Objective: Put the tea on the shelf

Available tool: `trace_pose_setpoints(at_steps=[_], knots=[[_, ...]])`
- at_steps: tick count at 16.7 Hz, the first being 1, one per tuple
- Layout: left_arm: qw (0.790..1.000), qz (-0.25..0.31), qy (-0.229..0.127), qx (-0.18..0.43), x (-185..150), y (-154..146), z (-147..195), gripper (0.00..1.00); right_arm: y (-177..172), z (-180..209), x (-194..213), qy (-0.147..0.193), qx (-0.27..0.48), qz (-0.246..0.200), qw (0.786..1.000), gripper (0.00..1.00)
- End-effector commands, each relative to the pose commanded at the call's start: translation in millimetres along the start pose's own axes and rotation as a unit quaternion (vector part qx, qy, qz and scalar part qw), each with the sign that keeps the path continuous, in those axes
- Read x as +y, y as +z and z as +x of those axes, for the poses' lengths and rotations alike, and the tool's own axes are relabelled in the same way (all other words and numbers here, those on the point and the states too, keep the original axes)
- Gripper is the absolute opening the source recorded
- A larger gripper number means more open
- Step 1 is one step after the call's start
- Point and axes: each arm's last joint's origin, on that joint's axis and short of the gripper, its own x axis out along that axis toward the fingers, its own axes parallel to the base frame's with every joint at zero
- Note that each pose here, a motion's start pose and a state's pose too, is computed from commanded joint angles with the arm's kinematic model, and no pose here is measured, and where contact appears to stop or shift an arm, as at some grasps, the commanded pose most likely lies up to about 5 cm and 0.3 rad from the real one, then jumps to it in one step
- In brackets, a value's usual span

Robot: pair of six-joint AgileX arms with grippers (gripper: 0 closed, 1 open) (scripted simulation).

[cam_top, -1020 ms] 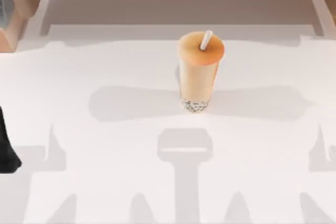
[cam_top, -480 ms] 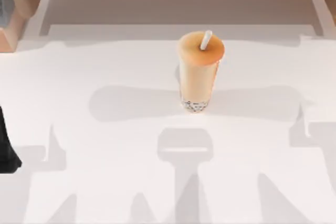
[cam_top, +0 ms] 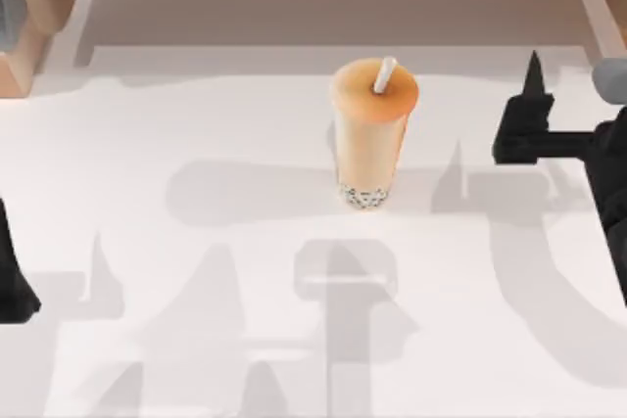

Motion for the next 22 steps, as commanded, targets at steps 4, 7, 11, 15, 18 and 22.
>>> trace_pose_setpoints(at_steps=[4,7,11,15,18,22], knots=[[1.000,0.000,0.000,0.000,0,0,0,1.00,-36,13,70,-0.002,-0.002,-0.002,1.000,1.00],[1.000,0.000,0.000,0.000,0,0,0,1.00,-73,8,113,-0.003,-0.002,-0.004,1.000,1.00],[1.000,0.000,0.000,0.000,0,0,0,1.00,-116,-6,147,-0.004,-0.001,-0.009,1.000,1.00],[1.000,0.000,0.000,0.000,0,0,0,1.00,-130,-13,156,-0.005,-0.001,-0.009,1.000,1.00],[1.000,0.000,0.000,0.000,0,0,0,1.00,-130,-13,156,-0.005,-0.001,-0.009,1.000,1.00],[1.000,0.000,0.000,0.000,0,0,0,1.00,-130,1,156,-0.005,-0.001,-0.009,1.000,1.00]])
